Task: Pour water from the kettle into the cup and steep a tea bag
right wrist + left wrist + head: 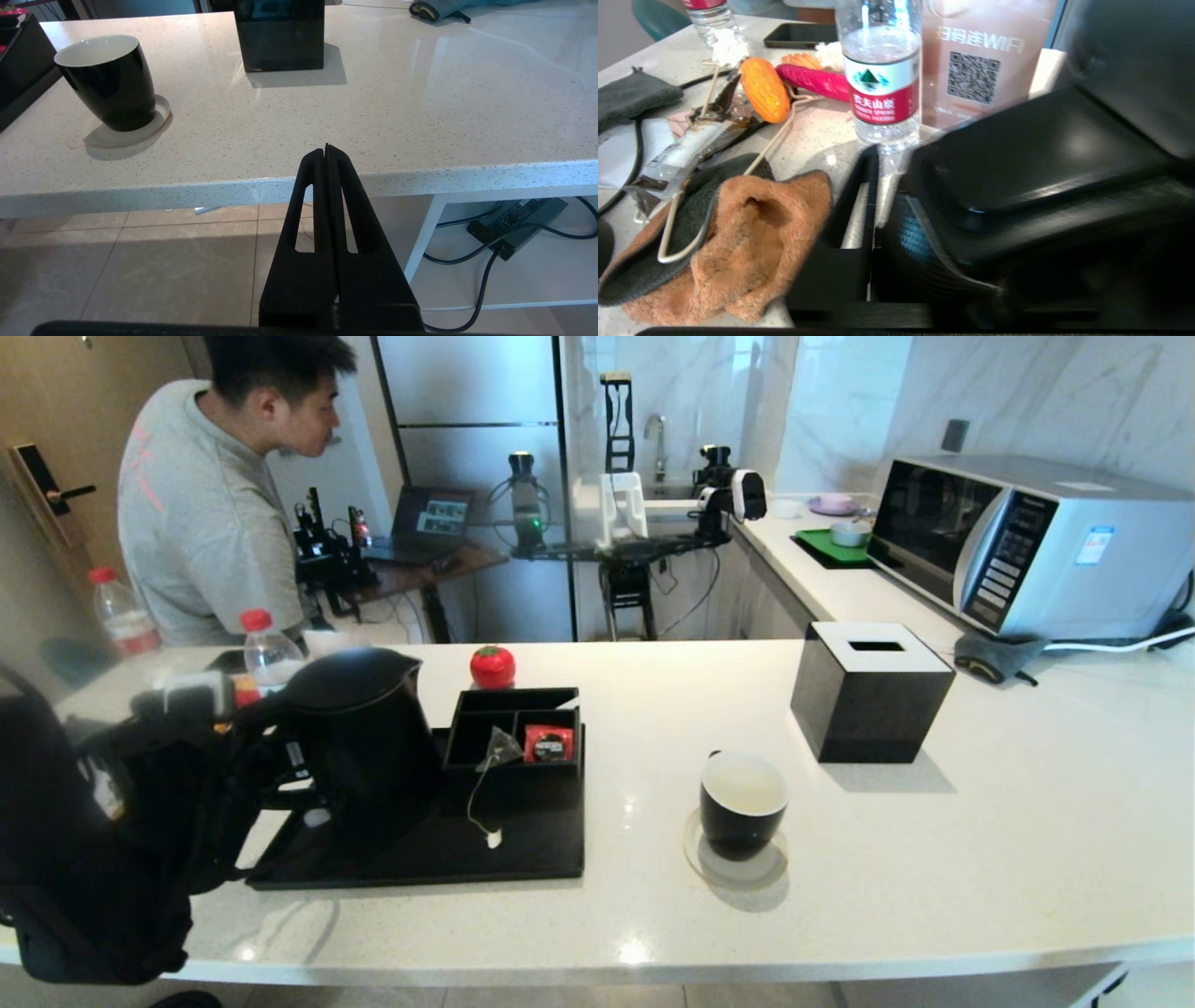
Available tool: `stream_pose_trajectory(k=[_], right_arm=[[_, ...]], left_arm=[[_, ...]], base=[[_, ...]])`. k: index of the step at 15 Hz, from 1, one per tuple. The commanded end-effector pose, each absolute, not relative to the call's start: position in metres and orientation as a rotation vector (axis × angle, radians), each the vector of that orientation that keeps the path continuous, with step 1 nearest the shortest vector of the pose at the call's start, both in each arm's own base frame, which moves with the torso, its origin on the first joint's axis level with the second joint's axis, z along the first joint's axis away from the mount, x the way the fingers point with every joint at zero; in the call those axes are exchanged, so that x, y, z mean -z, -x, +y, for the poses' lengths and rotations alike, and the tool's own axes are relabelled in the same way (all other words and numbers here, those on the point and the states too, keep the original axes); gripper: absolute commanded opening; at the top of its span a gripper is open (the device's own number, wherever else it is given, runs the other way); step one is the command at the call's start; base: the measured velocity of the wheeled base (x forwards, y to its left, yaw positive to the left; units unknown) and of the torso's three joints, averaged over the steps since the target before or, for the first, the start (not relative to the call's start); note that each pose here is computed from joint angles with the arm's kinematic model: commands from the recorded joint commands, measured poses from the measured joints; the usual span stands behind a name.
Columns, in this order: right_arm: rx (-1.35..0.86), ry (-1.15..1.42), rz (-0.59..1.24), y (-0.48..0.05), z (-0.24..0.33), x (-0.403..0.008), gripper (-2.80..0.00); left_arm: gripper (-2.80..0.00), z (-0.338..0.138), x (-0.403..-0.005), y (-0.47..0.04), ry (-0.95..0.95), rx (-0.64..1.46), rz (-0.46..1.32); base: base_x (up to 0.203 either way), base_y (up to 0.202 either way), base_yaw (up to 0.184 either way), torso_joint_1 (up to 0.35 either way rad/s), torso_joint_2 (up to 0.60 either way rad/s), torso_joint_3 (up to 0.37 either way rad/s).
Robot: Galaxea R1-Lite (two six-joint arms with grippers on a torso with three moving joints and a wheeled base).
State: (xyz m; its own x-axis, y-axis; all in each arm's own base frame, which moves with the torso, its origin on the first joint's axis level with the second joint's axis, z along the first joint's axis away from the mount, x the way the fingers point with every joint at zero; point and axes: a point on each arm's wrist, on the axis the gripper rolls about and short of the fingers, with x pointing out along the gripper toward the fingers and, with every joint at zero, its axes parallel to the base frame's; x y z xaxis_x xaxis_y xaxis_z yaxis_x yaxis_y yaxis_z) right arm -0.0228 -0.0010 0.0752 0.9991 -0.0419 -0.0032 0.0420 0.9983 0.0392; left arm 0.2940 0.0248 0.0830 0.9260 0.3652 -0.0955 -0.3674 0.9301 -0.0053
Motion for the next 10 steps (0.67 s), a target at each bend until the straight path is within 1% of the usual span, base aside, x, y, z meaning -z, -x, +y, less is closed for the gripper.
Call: stream_pose_trajectory(k=[1, 6, 10], right_arm=[[0.041, -0.04, 0.002, 0.023, -0.001, -0.075, -2.8], [0.042, -0.04, 0.002, 0.023, -0.001, -0.075, -2.8], [0.042, -0.04, 0.002, 0.023, -0.001, -0.075, -2.8]], left_arm=[[0.0, 0.025, -0.086, -0.292, 0.027, -0.38, 0.057], [0.0, 0.025, -0.082, -0.284, 0.023, -0.38, 0.086], [0.0, 0.023, -0.088, -0.273, 0.024, -0.377, 0.081]], base=[[0.0, 0.0, 0.0, 0.0, 0.0, 0.0], [0.0, 0.0, 0.0, 0.0, 0.0, 0.0], [0.0, 0.0, 0.0, 0.0, 0.0, 0.0]])
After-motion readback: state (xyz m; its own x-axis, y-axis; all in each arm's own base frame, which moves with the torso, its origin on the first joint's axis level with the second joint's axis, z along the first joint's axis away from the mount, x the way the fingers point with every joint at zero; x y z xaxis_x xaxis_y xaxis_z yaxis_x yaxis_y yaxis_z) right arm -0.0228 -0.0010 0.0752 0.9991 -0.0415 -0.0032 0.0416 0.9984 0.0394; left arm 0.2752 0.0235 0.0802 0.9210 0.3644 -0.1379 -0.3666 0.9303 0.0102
